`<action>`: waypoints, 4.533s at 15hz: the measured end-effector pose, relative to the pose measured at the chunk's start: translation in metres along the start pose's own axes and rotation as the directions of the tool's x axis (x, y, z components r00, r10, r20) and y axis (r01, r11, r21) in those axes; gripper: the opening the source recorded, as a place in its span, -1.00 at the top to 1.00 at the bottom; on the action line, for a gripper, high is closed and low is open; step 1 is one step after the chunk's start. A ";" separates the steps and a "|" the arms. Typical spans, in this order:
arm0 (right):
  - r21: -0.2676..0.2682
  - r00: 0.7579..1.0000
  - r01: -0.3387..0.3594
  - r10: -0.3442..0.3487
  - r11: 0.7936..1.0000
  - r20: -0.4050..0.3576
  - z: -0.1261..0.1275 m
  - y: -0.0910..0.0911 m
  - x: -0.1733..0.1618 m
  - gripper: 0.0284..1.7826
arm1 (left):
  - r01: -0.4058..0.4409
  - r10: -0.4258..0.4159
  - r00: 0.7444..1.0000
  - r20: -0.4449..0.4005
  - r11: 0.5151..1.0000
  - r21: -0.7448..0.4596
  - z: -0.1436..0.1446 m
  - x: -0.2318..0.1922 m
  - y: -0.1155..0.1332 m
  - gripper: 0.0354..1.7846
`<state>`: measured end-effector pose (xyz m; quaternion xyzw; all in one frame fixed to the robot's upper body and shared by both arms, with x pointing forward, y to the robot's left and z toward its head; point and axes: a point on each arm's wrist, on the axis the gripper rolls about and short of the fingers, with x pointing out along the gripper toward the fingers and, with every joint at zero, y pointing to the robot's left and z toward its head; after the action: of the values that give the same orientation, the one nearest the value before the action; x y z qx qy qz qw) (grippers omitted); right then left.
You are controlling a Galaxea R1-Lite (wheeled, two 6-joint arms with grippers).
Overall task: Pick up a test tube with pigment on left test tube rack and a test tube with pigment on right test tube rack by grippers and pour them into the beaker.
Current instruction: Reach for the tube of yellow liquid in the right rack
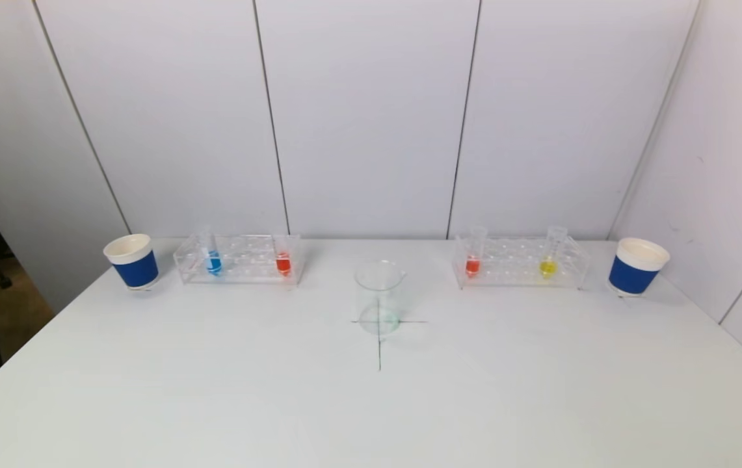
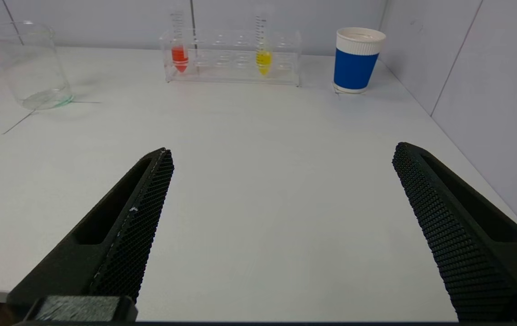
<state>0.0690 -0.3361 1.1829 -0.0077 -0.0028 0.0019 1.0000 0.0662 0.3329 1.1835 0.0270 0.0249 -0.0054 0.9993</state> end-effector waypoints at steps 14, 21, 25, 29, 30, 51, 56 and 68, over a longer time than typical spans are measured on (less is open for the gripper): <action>0.000 1.000 -0.001 0.001 1.000 0.000 0.000 0.000 0.000 -0.98 | 0.000 0.000 1.000 0.000 1.000 0.000 0.000 0.000 0.000 -0.98; -0.013 1.000 0.013 -0.013 1.000 0.012 0.002 0.000 0.000 -0.98 | 0.000 0.000 1.000 0.000 1.000 0.000 0.000 0.000 0.000 -0.98; -0.019 0.998 0.018 -0.017 1.000 0.059 0.025 -0.001 -0.007 -0.98 | 0.000 0.000 1.000 0.000 1.000 0.000 0.000 0.000 0.000 -0.98; -0.015 0.995 0.010 -0.008 1.000 0.095 0.070 -0.001 -0.009 -0.98 | 0.000 0.000 1.000 0.000 1.000 0.000 0.000 0.000 0.000 -0.98; -0.014 0.994 0.009 -0.007 1.000 0.105 0.085 -0.001 -0.007 -0.98 | 0.000 0.000 1.000 0.000 1.000 0.000 0.000 0.000 0.000 -0.98; 0.087 0.990 -0.140 0.141 0.986 -0.014 0.186 -0.002 0.184 -0.98 | 0.000 0.000 1.000 0.000 1.000 0.000 0.000 0.000 0.000 -0.98; 0.097 0.986 -0.148 0.154 0.984 -0.059 0.155 -0.003 0.236 -0.98 | 0.000 0.000 1.000 0.000 1.000 0.000 0.000 0.000 0.000 -0.98; 0.100 0.984 -0.140 0.150 0.985 -0.100 0.087 -0.001 0.307 -0.98 | 0.000 0.000 1.000 0.000 1.000 0.000 0.000 0.000 0.000 -0.98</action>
<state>0.3758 -0.3347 1.2721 0.0383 0.0517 0.0746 0.9951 0.0662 0.3329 1.1834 0.0272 0.0251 -0.0054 0.9993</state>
